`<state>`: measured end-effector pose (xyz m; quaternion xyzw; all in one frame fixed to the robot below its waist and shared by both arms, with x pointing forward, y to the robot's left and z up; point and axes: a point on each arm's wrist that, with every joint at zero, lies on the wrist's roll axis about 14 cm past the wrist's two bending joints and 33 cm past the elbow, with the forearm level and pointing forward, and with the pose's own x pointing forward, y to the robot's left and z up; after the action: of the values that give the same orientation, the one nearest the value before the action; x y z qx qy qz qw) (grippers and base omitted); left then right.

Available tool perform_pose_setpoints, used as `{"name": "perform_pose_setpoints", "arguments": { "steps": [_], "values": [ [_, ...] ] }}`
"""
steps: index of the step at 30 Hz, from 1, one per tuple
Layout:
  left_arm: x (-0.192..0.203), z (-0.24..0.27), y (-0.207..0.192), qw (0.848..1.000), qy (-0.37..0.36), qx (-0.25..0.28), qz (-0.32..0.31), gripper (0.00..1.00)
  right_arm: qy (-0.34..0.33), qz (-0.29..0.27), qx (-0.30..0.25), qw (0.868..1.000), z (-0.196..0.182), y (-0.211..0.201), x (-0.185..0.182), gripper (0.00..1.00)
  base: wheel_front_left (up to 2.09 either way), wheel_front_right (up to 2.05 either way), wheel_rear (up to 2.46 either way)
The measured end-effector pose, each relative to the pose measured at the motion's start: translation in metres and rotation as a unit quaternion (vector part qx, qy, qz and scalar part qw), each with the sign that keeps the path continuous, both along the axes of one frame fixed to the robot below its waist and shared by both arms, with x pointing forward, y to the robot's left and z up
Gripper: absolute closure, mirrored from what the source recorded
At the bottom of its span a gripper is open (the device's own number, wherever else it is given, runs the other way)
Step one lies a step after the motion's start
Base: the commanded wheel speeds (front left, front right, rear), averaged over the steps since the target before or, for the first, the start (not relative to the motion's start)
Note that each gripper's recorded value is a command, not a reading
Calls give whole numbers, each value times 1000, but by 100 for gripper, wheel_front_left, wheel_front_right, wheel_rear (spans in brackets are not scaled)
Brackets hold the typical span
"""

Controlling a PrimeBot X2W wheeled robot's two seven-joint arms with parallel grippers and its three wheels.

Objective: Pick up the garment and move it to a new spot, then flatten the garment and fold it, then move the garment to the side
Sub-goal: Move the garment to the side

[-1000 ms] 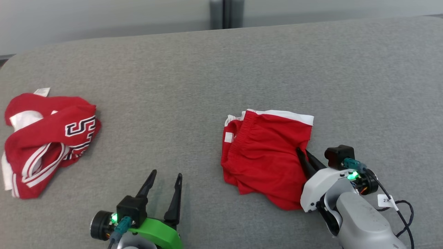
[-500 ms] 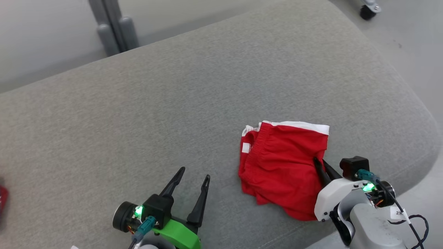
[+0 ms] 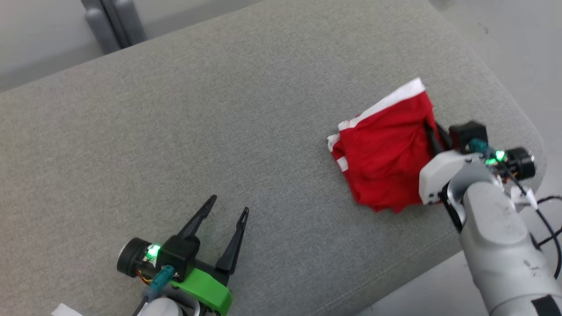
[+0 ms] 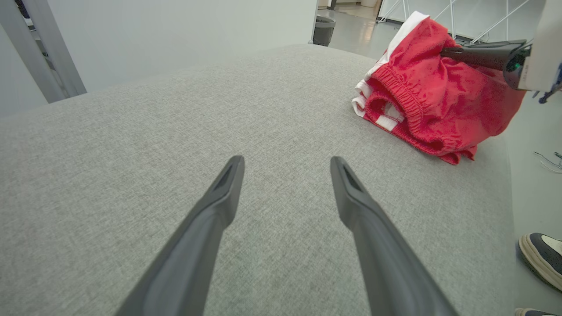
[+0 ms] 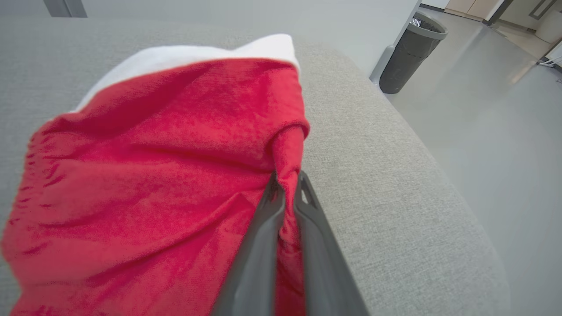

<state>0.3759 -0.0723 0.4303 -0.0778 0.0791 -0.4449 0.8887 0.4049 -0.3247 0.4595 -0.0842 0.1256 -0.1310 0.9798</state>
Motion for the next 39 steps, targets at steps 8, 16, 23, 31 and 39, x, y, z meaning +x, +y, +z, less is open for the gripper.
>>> {"name": "perform_pose_setpoints", "arguments": {
  "steps": [8, 16, 23, 31, 39],
  "values": [
    [34, -9, 25, 1000, -12, 0, 19, 0, 18, -24, -130, 991, 59, -51, 76, 100, 0, 0, 0],
    [65, -19, 47, 999, -14, -9, 45, 0, 84, -94, -188, 974, 50, -98, 105, 100, 0, 0, 0],
    [75, -40, 75, 997, 8, 3, 83, 0, 77, -129, -193, 969, 38, -109, 125, 0, 0, 0, 0],
    [80, -42, 95, 992, 18, 8, 124, 0, 9, -109, -182, 977, 43, -90, 141, 0, 0, 0, 0],
    [81, -26, 121, 982, 7, 21, 186, 0, -98, -8, -115, 989, 63, -10, 160, 0, 0, 0, 0]
  ]
}}
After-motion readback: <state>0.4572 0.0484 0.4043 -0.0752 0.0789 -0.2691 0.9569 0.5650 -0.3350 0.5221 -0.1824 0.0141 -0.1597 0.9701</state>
